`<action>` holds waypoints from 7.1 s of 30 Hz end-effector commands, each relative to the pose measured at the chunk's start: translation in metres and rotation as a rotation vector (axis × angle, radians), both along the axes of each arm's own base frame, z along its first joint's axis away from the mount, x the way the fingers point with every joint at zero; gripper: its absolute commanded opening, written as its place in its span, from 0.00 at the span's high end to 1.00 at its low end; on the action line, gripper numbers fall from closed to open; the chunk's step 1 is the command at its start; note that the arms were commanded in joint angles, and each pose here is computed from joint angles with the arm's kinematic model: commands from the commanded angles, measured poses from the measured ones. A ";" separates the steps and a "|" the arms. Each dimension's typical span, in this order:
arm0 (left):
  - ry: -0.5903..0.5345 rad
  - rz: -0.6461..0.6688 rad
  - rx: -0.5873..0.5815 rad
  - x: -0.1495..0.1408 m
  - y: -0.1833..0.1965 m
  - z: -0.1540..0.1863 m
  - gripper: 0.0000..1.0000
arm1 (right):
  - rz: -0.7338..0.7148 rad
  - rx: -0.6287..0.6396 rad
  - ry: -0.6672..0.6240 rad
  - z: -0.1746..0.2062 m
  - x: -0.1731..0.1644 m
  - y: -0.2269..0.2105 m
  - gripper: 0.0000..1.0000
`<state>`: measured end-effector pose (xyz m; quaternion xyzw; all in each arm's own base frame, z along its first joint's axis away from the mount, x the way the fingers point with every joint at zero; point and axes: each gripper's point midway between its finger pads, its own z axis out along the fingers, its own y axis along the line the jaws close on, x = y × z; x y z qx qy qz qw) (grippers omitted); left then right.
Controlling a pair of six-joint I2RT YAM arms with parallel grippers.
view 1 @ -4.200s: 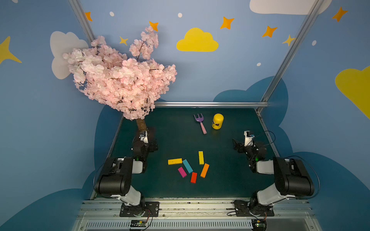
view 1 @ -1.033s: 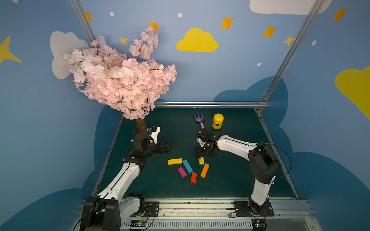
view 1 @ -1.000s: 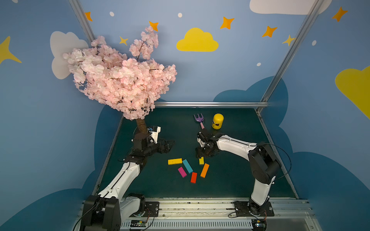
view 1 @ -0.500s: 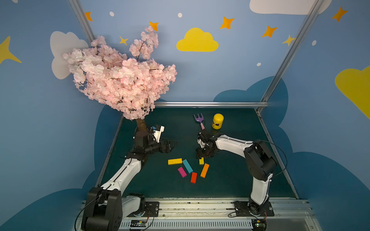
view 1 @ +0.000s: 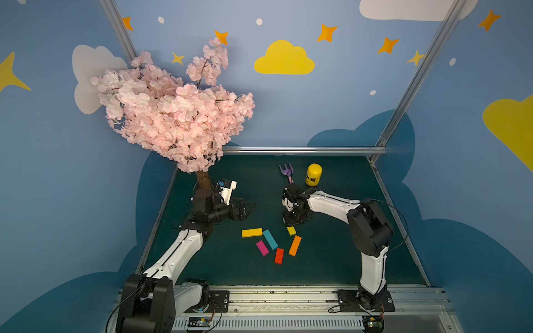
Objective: Assemble the letter p with building blocks
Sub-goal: Pick up the building block from the center of the board, then place the building block at the center of the board, then pick up the building block from the center of the board, then assemble the building block at the center of the board.
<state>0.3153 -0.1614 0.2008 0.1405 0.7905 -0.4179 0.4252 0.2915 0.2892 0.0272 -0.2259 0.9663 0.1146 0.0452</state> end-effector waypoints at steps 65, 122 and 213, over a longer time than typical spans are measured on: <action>-0.095 -0.003 -0.063 0.014 -0.002 0.052 0.00 | 1.135 -0.129 -0.182 -0.002 0.061 0.022 0.63; -0.074 0.015 -0.046 0.011 -0.012 0.047 0.00 | -0.413 -0.067 0.061 0.021 -0.124 -0.029 0.41; -0.002 -0.239 -0.060 -0.010 -0.045 0.018 0.00 | -0.300 -0.048 0.120 -0.011 -0.008 -0.057 0.74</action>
